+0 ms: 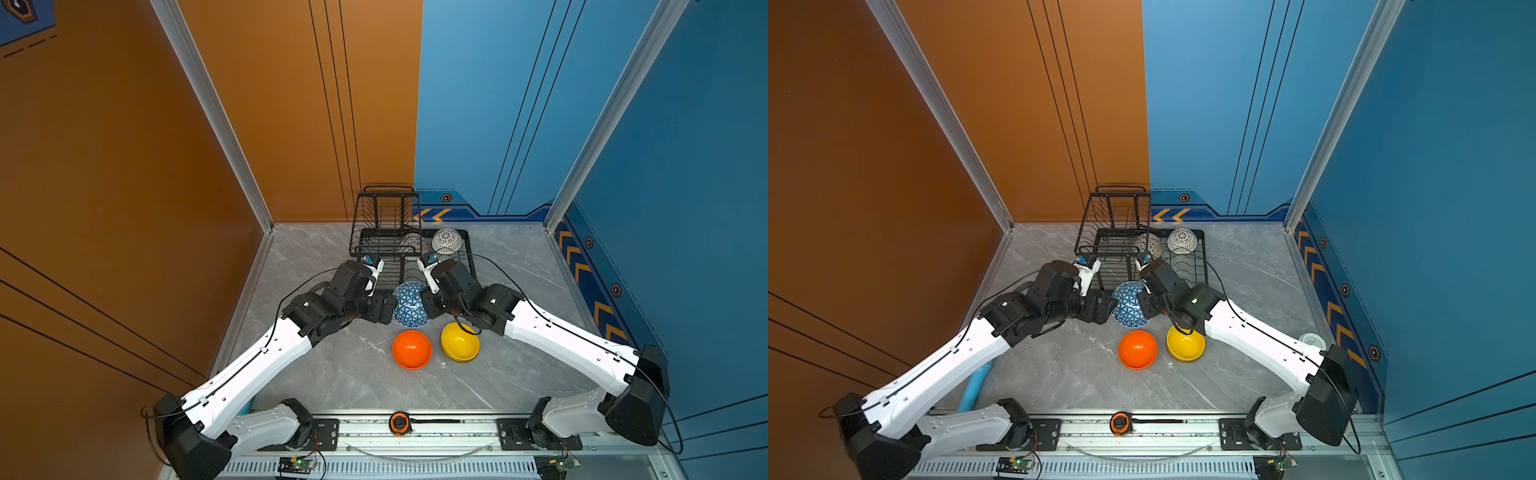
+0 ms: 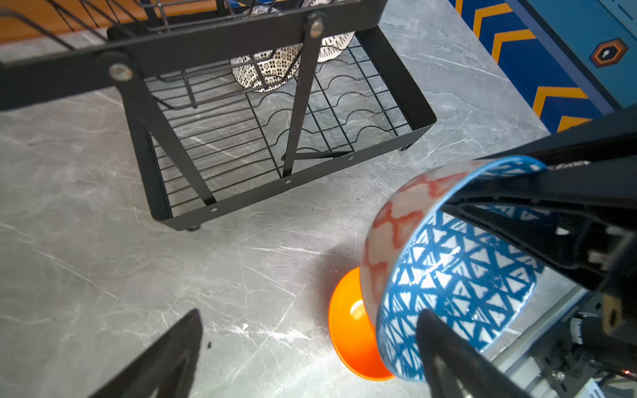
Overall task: Load bowls into a dish rack
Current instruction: Place the bowl in the dish rack.
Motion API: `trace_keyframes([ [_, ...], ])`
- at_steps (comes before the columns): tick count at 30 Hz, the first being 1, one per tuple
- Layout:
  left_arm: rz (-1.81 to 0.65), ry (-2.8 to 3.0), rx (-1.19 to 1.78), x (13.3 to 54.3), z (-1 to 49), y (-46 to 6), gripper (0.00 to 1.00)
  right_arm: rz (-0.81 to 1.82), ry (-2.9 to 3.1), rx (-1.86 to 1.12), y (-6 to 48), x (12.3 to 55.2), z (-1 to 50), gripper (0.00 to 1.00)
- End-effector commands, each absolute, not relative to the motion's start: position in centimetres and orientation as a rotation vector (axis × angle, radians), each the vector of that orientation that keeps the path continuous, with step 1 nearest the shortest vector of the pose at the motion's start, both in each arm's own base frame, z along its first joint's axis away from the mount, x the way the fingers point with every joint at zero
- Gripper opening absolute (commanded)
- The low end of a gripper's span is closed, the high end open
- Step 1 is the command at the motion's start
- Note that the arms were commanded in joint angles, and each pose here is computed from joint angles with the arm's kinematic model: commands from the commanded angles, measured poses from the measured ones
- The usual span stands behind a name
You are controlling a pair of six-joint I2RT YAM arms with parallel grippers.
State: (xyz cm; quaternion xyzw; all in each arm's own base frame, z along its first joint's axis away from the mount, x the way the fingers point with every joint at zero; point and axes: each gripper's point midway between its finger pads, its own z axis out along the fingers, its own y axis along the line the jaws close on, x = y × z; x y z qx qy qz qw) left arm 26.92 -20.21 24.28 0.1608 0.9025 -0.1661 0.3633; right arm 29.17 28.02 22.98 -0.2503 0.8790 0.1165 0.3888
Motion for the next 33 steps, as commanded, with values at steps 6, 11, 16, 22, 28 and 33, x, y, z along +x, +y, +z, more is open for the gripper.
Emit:
trace_keyframes([
  [6, -0.419, 2.324, 0.426, 26.5, 25.9, -18.2, 0.98, -0.132, 1.965, -0.883, 24.1, 31.1, 27.2, 0.00],
  [11, -0.408, 2.324, 0.404, 26.6, 26.1, -17.3, 0.98, -0.347, 1.774, -0.969, 22.7, 32.2, 28.4, 0.00],
  [16, -0.399, 2.331, 0.391, 26.6, 26.1, -16.7, 0.98, -0.457, 1.574, -0.960, 21.4, 33.4, 30.4, 0.00],
  [22, -0.396, 2.336, 0.387, 26.5, 25.9, -16.4, 0.98, -0.557, 1.430, -0.912, 19.5, 35.2, 32.0, 0.00],
  [28, -0.392, 2.340, 0.380, 26.5, 25.9, -16.1, 0.98, -0.624, 1.371, -0.903, 17.8, 37.6, 32.2, 0.00],
  [33, -0.392, 2.342, 0.381, 26.4, 25.9, -16.0, 0.98, -0.686, 1.323, -0.937, 17.2, 40.0, 32.0, 0.00],
])
